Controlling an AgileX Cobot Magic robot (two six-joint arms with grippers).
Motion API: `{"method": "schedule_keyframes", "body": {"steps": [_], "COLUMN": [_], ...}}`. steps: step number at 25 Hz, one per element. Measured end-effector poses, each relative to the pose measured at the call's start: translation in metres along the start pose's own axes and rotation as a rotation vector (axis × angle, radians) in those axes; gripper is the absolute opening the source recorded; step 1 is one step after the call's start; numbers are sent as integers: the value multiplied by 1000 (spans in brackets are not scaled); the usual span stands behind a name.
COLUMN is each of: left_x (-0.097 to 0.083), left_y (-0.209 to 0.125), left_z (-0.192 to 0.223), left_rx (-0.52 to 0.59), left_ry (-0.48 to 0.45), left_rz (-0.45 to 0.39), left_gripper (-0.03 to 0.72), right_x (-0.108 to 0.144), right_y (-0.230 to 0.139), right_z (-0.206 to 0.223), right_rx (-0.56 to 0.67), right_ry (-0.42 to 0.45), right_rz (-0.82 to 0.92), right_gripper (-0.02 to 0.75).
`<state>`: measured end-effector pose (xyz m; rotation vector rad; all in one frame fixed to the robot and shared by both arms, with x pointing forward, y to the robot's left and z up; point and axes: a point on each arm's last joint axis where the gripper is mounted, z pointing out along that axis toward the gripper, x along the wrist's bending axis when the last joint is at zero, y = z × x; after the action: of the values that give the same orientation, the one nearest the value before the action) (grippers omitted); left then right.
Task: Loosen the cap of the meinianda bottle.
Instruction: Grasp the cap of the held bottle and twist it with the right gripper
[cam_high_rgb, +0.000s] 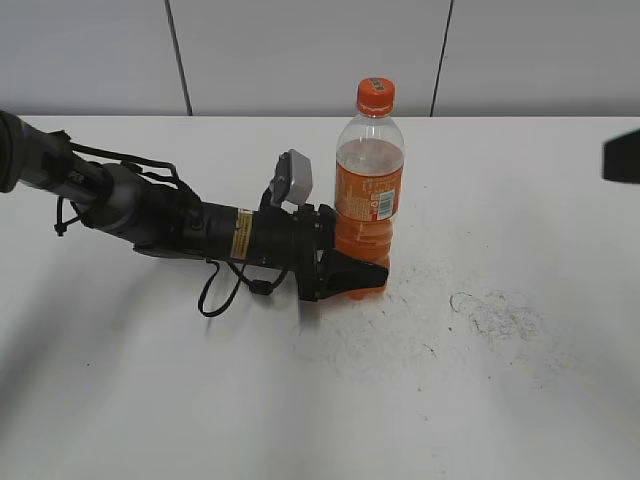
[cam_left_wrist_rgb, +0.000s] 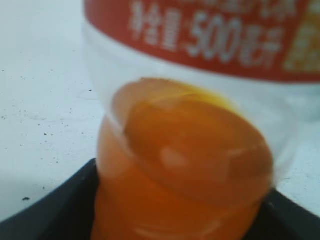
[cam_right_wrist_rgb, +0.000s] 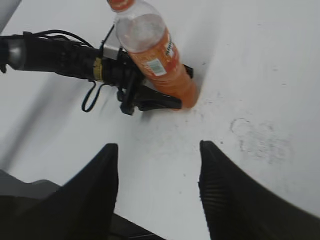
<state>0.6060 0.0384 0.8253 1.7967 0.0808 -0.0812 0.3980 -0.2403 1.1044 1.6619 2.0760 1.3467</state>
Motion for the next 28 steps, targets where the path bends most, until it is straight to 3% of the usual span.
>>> {"method": "schedule_keyframes", "body": {"steps": [4,8,11,14,18,28], "left_x": [0,-1,-1,-1,-1,-2], "left_y": [0,0,0,0,0,0], "left_z": [0,0,0,0,0,0], "left_rx": [0,0,0,3,4,7], "left_ry": [-6,-8,-10,-13,-16,-22], "left_rz": [3,4,5,6,8,11], "left_gripper": [553,553,553,552,552,552], "right_x": [0,18,31,39,41,36], "right_y": [40,78,97,117,140,149], "right_z": [37,71,88,103,118,151], "right_rx": [109,238,318,398,402,427], "right_ry": [85,160,135,51,-29,-38], "right_rz": [26,4,-25,-59,-90,-86], "right_gripper": [386,386,386,386,386,386]}}
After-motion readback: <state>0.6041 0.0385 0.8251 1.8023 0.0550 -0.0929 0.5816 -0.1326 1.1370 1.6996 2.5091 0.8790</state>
